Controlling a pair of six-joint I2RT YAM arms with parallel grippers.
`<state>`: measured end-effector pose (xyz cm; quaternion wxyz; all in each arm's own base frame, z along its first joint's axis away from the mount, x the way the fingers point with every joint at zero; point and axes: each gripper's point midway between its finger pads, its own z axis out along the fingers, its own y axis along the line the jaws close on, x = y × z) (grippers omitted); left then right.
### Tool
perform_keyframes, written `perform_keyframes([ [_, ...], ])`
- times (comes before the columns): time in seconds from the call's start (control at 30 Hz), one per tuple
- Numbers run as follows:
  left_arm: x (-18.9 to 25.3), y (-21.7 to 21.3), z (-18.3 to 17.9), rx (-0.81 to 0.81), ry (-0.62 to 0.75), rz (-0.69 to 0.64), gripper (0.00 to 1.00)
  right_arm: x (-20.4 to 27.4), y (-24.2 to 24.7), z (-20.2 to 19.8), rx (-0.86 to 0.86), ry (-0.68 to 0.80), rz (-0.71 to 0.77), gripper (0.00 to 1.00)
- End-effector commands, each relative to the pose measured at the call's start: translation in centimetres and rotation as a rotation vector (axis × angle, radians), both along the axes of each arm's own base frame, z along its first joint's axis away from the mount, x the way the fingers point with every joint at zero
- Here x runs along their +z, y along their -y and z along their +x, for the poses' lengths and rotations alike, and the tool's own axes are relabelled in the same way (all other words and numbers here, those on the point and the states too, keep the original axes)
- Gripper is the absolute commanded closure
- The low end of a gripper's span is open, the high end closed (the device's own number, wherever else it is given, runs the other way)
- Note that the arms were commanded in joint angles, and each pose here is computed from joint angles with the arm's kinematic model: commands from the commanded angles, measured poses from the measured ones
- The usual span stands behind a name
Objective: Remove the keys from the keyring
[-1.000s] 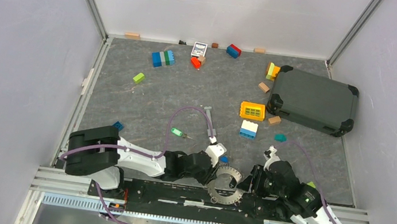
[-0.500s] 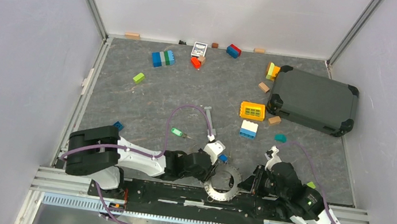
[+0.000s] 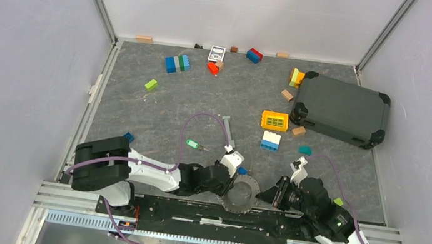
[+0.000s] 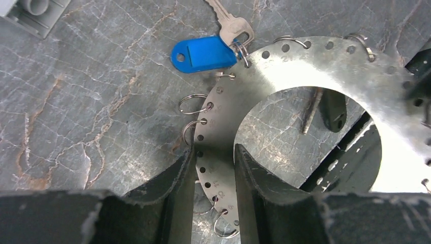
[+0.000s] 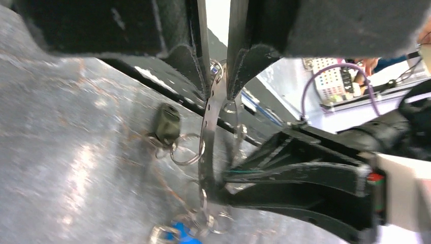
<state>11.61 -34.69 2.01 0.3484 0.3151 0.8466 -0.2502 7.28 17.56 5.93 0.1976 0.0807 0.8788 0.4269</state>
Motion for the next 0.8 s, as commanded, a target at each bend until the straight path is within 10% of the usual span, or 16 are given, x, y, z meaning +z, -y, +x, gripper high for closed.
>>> perform_keyframes([
  [0.0, -1.6, 1.3, -5.4, -0.17, -0.189, -0.027, 0.62, -1.7, -2.6, 2.5, -0.031, 0.072, 0.146, 0.78],
  [0.77, 1.3, 1.0, -3.9, -0.128, -0.107, -0.061, 0.62, -1.3, 1.1, 3.7, 0.04, 0.202, -0.242, 1.0],
])
